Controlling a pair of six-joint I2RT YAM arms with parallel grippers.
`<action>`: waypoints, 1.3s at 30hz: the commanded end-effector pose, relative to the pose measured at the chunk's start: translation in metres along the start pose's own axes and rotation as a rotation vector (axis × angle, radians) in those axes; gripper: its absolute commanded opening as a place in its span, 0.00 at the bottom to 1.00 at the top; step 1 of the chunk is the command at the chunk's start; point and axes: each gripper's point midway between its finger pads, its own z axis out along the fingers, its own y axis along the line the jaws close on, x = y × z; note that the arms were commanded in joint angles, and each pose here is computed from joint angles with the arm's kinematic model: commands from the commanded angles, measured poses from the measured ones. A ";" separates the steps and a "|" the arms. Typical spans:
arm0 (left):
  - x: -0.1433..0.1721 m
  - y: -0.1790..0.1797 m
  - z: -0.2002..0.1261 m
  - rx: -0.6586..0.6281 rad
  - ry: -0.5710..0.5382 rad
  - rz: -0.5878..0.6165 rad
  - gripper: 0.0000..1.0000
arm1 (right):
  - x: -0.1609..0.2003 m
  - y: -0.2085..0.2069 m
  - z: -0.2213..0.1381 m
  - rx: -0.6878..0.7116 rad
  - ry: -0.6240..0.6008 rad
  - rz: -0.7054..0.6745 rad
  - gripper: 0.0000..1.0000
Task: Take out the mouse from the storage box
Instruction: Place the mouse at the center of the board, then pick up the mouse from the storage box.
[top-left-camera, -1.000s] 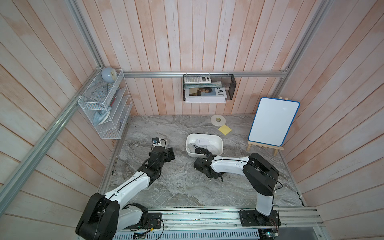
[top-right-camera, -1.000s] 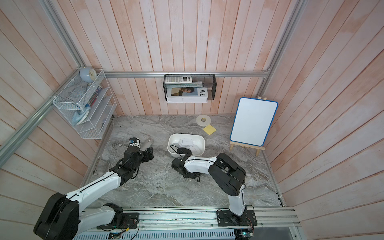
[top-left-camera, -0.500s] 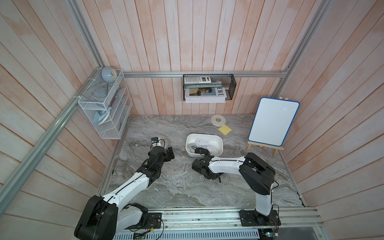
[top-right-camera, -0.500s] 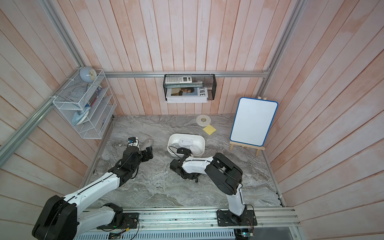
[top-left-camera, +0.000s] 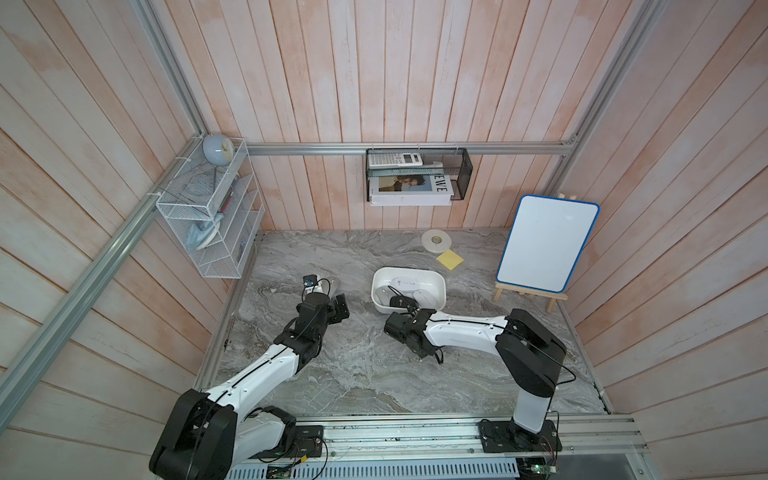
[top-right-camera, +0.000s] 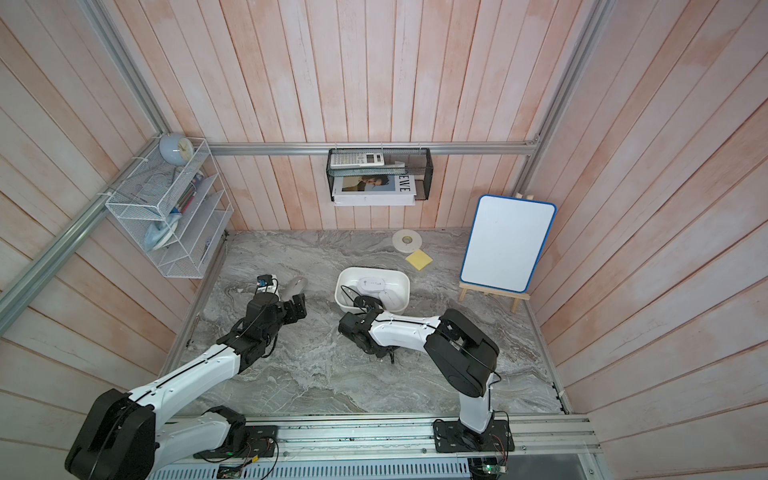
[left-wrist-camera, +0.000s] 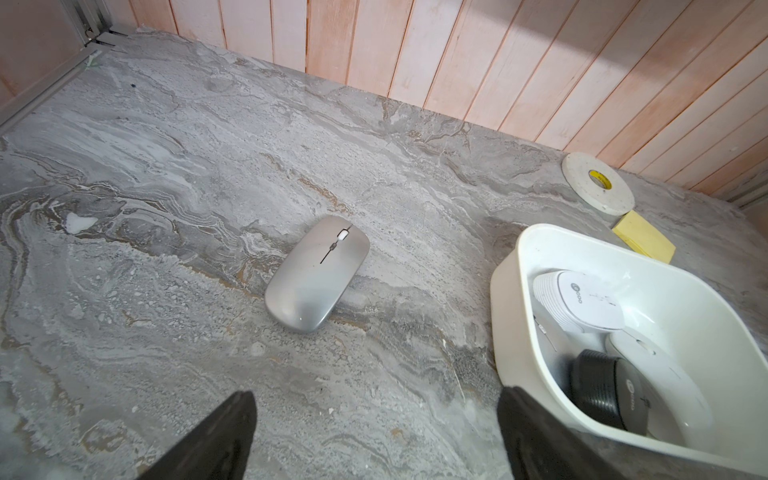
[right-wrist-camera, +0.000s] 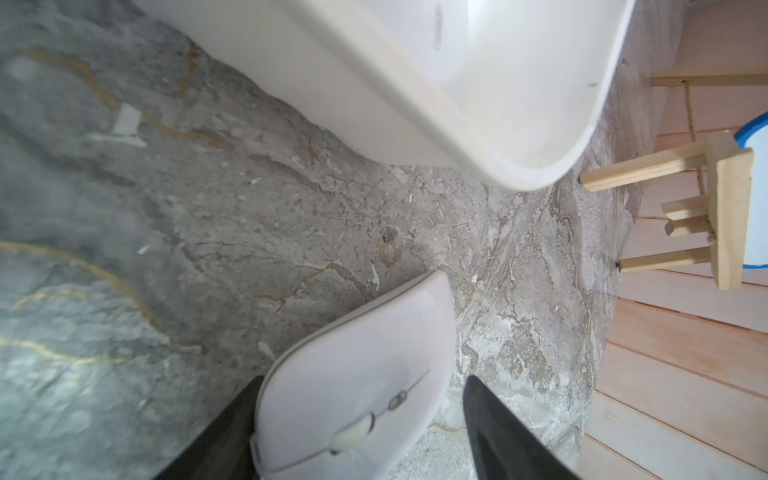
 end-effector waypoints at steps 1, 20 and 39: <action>-0.003 -0.005 0.001 0.011 0.003 0.007 0.96 | 0.000 0.000 -0.011 -0.054 -0.014 0.011 0.79; -0.005 -0.106 -0.013 0.131 0.095 0.247 0.97 | -0.018 -0.055 -0.064 -0.351 -0.209 0.282 0.87; 0.044 -0.199 0.056 0.164 0.473 0.782 0.98 | 0.002 -0.086 -0.046 -0.423 -0.290 0.536 0.89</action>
